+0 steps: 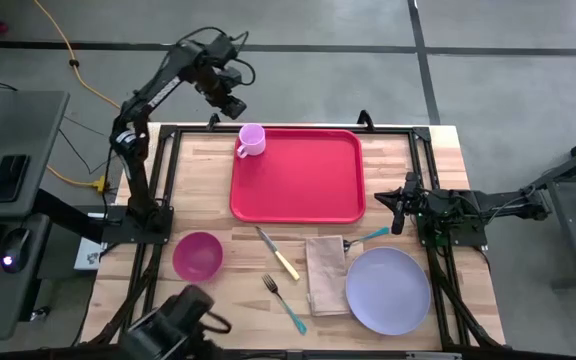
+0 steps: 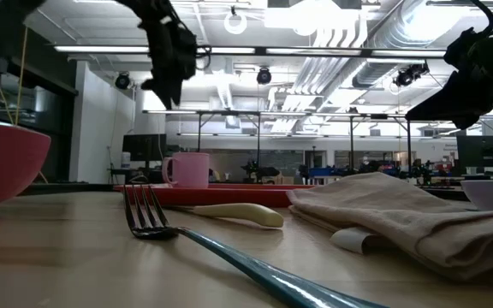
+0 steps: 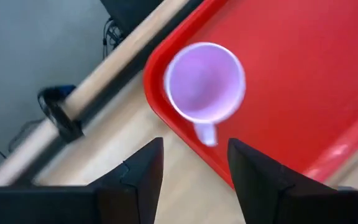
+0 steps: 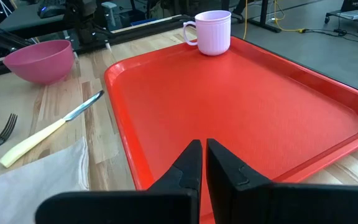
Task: Set up tray
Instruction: Put the light blue plate on the bottom left of the orange serving tray
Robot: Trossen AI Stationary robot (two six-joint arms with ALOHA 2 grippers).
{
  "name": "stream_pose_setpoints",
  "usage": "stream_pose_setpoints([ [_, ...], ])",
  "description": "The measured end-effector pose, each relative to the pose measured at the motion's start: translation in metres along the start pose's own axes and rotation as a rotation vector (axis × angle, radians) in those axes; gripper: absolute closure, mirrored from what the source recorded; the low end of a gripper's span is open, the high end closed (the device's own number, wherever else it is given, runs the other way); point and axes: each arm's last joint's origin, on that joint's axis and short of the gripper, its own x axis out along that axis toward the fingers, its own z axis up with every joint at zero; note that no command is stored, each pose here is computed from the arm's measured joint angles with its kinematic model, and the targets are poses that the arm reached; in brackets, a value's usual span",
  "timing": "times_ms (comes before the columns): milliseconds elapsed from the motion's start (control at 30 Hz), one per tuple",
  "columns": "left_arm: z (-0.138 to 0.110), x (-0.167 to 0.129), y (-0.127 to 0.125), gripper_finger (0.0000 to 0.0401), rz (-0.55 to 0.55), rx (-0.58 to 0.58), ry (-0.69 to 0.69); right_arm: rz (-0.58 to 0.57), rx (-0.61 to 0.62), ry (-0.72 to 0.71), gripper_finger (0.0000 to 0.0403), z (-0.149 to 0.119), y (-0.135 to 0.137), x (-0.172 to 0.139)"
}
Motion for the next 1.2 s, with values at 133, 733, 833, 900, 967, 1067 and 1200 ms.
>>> stream_pose_setpoints([
  [133,-0.019,-0.029,-0.008,0.0195,-0.060,-0.036,-0.017,0.000,-0.004,0.000,0.0402,0.000,0.000,0.000],
  [733,-0.082,-0.103,-0.090,0.0202,-0.229,0.024,-0.155,0.005,-0.001,0.001,0.0402,0.000,0.000,0.000],
  [833,-0.089,-0.107,-0.105,0.0203,-0.253,0.064,-0.153,0.019,0.000,0.006,0.0402,0.000,0.001,0.000],
  [900,-0.095,-0.110,-0.115,0.0203,-0.271,0.092,-0.151,0.031,0.000,0.010,0.0402,0.000,0.001,0.000],
  [967,-0.099,-0.112,-0.123,0.0204,-0.286,0.130,-0.149,0.038,0.001,0.012,0.0402,0.000,0.001,0.000],
  [1067,-0.105,-0.113,-0.135,0.0206,-0.308,0.155,-0.137,0.049,0.001,0.016,0.0402,-0.001,0.001,0.000],
  [1200,-0.112,-0.113,-0.150,0.0208,-0.331,0.223,-0.122,0.050,0.001,0.016,0.0402,-0.001,0.001,0.000],
])
